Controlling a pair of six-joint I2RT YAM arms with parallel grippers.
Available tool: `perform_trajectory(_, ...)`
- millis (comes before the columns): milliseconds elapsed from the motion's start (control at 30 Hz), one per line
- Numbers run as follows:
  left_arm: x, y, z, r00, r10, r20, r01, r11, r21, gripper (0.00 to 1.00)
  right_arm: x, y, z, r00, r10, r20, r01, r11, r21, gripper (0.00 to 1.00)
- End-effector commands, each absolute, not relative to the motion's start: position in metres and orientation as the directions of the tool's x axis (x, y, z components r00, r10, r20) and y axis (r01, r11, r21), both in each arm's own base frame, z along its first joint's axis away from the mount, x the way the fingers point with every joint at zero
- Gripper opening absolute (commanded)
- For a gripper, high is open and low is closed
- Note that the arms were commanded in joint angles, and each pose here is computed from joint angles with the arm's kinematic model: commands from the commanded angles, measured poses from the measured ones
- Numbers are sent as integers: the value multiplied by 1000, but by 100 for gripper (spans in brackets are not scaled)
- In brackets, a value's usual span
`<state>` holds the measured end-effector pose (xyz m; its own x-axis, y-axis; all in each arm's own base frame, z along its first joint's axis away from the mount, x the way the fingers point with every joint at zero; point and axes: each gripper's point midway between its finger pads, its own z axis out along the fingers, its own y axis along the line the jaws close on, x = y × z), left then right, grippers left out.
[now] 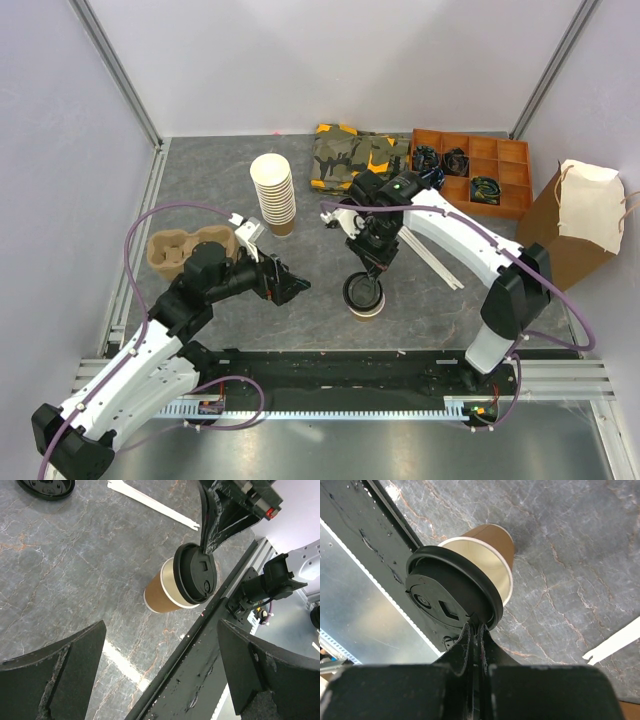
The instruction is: Pack the takeout coffee
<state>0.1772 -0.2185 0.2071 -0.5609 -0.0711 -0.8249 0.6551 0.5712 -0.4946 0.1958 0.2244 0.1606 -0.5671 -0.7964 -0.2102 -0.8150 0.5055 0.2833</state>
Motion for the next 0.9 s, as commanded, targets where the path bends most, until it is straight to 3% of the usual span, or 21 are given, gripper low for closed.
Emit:
perform_trajectory(0,178,-221,220,-536,-106,-837,675,542,-501,100,187,220,161,-536,-830,-153,-829,483,282,0)
perform_trajectory(867,178,-226,220,-536,-105,-838,689,518,-506,99,187,216,144,-492,-868,-69,-842,454,290,1)
